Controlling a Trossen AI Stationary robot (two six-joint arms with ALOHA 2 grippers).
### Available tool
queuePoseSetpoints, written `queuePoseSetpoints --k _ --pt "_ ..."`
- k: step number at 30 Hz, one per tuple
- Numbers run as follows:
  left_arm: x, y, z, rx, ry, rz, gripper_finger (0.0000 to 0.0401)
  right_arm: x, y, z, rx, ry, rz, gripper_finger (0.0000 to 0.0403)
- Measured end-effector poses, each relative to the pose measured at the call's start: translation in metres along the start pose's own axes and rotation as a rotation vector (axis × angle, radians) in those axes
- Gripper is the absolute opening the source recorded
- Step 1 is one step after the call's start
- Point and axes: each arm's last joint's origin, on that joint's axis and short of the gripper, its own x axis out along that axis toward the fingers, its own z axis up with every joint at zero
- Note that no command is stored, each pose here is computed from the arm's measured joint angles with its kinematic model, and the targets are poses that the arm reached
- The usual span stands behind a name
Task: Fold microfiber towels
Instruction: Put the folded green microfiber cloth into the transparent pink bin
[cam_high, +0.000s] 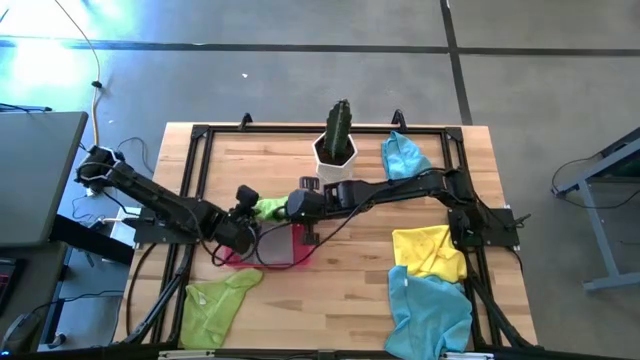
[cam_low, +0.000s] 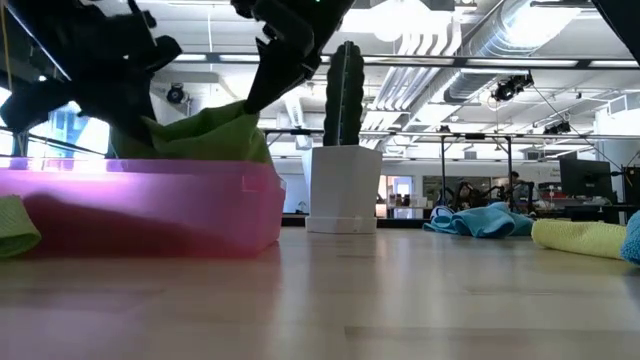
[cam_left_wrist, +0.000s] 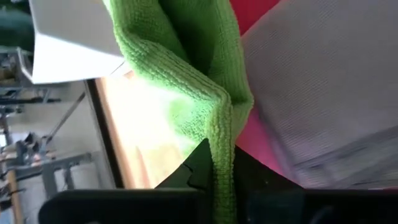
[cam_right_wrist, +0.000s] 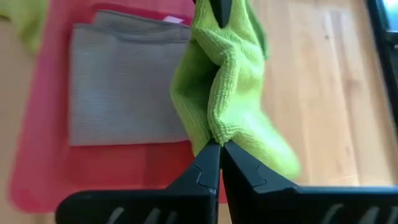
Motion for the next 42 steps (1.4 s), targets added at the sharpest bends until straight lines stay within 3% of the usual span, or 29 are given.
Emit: queuePoseSetpoints --k 8,16,26,35,42 --pt "-0.016 -0.020 0.006 -0.081 -0.091 -0.115 0.0019 -0.005 0.023 0.000 0.070 0.010 0.090 0.0000" --pt "-0.027 -0.028 0.010 -0.216 -0.130 -0.160 0.0019 0.027 0.047 -0.012 0.082 0.087 0.153 0.0000" --pt "-0.035 -0.037 0.010 -0.213 -0.162 -0.197 0.0019 0.028 0.059 -0.011 0.065 0.072 0.161 0.0000" --pt "-0.053 -0.037 0.018 -0.209 -0.231 -0.144 0.0019 0.023 0.065 -0.007 0.072 0.053 0.168 0.0000" --pt "-0.067 -0.042 0.029 -0.302 -0.275 -0.298 0.0019 0.012 0.079 0.001 0.081 0.027 0.260 0.0000"
